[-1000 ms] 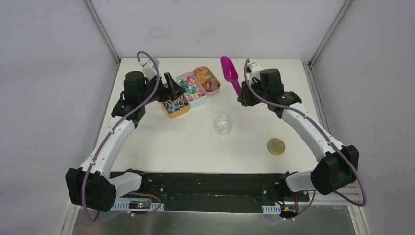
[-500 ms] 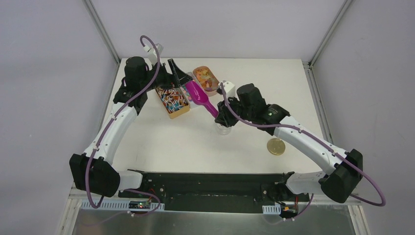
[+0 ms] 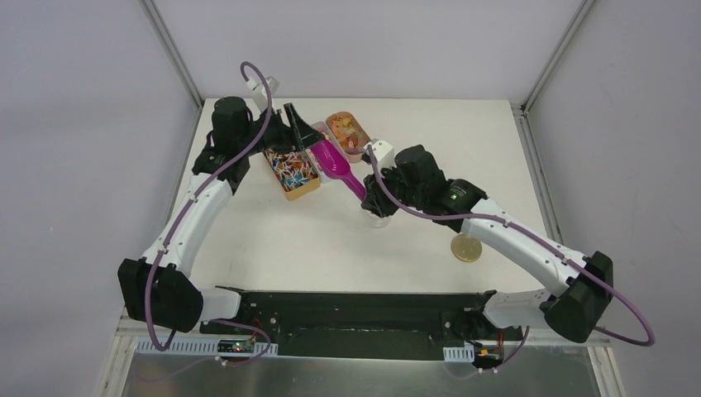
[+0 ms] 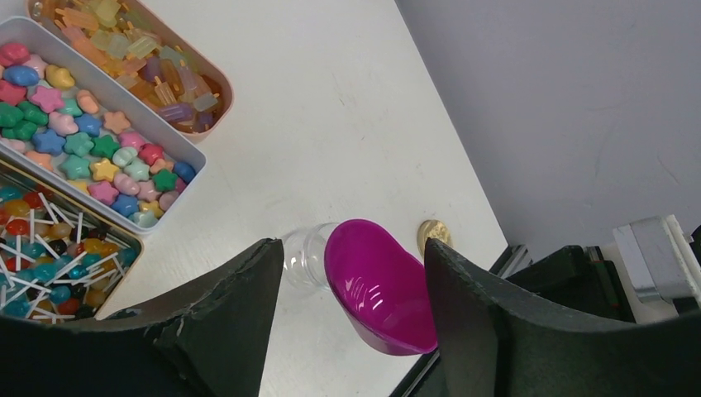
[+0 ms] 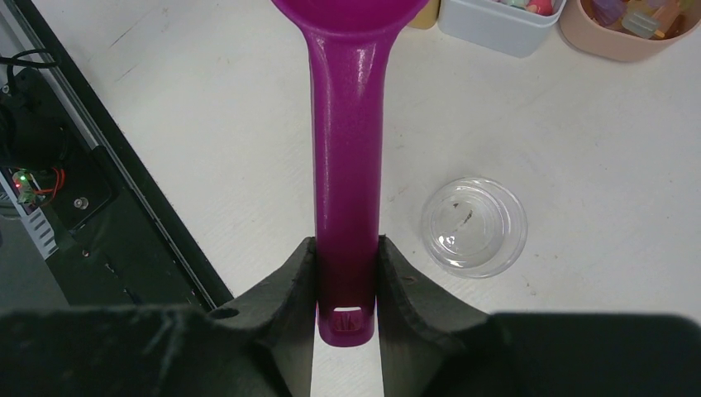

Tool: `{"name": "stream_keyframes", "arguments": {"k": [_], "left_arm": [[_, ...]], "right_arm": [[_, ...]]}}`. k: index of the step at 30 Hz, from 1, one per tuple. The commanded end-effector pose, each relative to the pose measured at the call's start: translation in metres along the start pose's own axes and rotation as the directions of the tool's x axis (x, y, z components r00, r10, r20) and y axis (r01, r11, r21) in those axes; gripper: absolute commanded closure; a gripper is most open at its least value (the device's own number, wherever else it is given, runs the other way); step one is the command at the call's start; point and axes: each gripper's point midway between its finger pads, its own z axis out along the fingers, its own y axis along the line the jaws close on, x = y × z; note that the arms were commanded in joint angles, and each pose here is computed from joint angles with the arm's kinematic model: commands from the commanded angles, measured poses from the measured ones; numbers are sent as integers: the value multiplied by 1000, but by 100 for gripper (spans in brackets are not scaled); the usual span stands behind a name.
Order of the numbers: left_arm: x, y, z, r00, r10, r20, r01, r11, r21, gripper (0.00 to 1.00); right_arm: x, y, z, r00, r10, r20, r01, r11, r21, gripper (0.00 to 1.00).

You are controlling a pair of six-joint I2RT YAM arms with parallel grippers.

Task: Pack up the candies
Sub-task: Pick up the spatula from the center of the board.

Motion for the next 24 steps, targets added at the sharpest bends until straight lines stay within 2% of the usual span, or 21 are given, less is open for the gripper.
{"name": "stream_keyframes", "arguments": {"k": [1, 4, 14, 17, 22, 24], "left_arm": [[4, 0, 1, 1000, 3, -15, -3, 1000, 20, 38], [5, 2, 2, 1000, -3, -22, 3, 1000, 18, 44], [17, -1, 4, 996, -48, -76, 52, 997, 50, 80], [22, -5, 4, 991, -75, -108, 84, 994, 72, 99], [30, -7, 3, 978, -155, -141, 167, 983, 80, 100], [31, -8, 2, 974, -182, -137, 194, 978, 79, 100]], "right_arm": [[-22, 5, -10, 995, -44, 88, 44, 999, -1, 100], [-21, 8, -10, 995, -52, 87, 53, 999, -10, 100], [-21, 7, -15, 990, -76, 118, 75, 997, 11, 100], [-24, 11, -15, 985, -79, 156, 81, 997, -8, 98], [-29, 9, -19, 974, -77, 214, 77, 997, 9, 89], [-31, 7, -21, 968, -79, 239, 77, 997, 19, 82]]}}
